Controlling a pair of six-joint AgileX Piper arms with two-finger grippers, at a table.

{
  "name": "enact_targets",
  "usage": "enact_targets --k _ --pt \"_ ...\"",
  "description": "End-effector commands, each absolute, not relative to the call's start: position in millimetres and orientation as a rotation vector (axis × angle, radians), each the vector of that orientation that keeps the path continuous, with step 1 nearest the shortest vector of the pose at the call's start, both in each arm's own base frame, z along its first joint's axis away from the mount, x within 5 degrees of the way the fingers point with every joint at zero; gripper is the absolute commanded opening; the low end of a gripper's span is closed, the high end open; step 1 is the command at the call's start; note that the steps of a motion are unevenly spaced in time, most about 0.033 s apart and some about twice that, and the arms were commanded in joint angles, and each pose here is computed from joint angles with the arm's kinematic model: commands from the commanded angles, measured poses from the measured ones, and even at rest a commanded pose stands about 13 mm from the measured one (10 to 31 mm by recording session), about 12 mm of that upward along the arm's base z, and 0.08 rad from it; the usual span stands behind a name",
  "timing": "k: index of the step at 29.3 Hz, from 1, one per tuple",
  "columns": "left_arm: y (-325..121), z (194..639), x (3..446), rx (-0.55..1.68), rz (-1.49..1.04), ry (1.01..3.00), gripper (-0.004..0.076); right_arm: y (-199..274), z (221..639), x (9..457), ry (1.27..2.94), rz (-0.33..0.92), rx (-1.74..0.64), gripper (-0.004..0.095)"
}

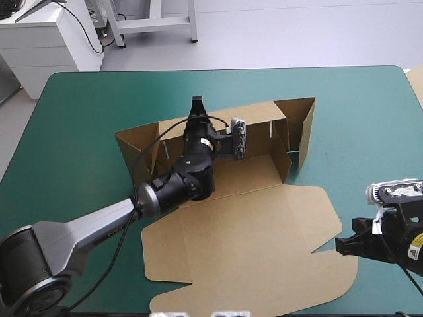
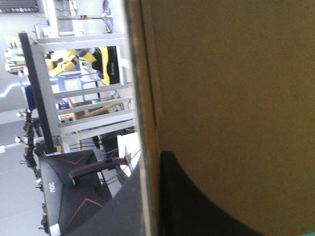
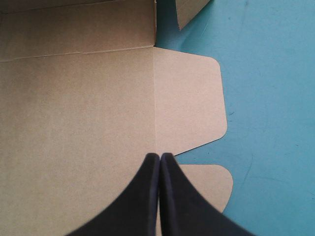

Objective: Fold the box

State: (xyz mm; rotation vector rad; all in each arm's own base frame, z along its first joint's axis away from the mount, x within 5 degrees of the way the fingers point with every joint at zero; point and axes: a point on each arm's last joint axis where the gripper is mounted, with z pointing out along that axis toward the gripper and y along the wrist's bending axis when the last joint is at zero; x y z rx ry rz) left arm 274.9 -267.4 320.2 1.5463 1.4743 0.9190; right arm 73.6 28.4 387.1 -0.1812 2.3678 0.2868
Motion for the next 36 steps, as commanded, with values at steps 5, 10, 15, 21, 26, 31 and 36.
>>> enact_targets --k 5,10,15,21,26,31,36 --pt "-247.1 332.4 226.1 1.499 0.925 1.233 -0.0008 24.5 395.1 83.7 2.298 0.203 -0.163 -0.0019" --pt "-240.8 315.6 221.3 1.552 1.024 1.147 -0.0008 24.2 389.5 103.5 2.35 0.091 -0.144 -0.002" --pt "-242.5 306.0 222.9 1.579 1.037 1.157 -0.0008 27.7 389.6 136.6 2.369 -0.067 -0.207 -0.002" --pt "-242.0 306.2 223.1 1.575 1.044 1.161 -0.0008 47.0 410.6 192.6 2.354 -0.124 -0.33 -0.002" --pt "-242.0 306.3 223.1 1.575 1.046 1.159 -0.0008 50.6 435.4 241.1 2.314 -0.039 -0.337 -0.0021" --pt "-242.1 306.3 223.1 1.576 1.044 1.158 -0.0008 39.9 441.7 289.5 2.334 0.25 -0.344 -0.0021" --pt "-242.1 306.3 223.1 1.576 1.044 1.158 -0.0008 21.9 437.7 334.7 2.343 0.329 -0.244 -0.0021"
